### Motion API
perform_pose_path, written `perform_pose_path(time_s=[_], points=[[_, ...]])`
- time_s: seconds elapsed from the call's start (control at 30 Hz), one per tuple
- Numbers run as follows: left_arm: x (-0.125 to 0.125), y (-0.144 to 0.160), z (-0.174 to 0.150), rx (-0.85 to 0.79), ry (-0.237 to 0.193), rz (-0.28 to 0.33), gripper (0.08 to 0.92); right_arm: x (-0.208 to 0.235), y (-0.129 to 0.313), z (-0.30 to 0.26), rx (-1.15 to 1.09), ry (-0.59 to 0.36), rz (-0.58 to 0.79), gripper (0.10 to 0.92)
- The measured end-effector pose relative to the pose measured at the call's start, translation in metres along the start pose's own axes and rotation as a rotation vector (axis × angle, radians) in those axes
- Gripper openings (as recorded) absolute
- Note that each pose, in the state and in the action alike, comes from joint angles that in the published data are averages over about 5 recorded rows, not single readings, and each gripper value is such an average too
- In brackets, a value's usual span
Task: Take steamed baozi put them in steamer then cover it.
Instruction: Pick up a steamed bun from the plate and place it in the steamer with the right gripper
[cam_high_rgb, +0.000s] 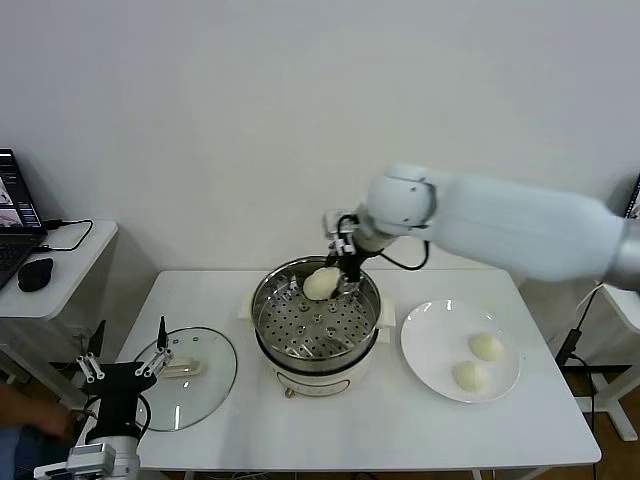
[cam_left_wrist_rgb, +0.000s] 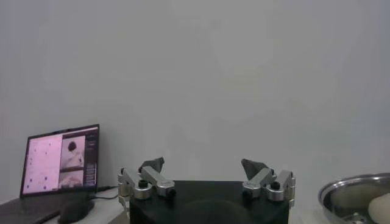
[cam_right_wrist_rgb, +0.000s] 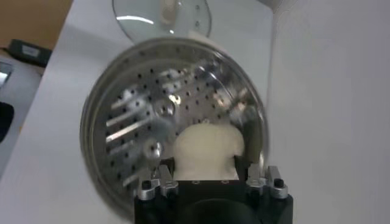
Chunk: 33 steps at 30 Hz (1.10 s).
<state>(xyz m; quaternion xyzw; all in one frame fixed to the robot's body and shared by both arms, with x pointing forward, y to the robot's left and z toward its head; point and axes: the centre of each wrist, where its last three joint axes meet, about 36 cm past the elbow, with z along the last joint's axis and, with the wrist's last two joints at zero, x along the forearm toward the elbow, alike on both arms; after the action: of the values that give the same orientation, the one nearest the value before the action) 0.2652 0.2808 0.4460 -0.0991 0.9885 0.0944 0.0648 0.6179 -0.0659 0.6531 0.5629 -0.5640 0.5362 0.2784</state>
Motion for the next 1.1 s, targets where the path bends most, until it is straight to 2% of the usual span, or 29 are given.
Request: perform_pose_path(time_s=[0.57, 1.1], points=[[0.001, 0.003, -0.001, 0.003, -0.004, -0.017, 0.823, -0.084, -0.010, -0.053, 0.009, 0.016, -0.030, 0.611], [0.002, 0.002, 0.000, 0.012, -0.006, -0.017, 0.823, -0.106, -0.012, -0.063, -0.042, 0.060, -0.012, 0.623]])
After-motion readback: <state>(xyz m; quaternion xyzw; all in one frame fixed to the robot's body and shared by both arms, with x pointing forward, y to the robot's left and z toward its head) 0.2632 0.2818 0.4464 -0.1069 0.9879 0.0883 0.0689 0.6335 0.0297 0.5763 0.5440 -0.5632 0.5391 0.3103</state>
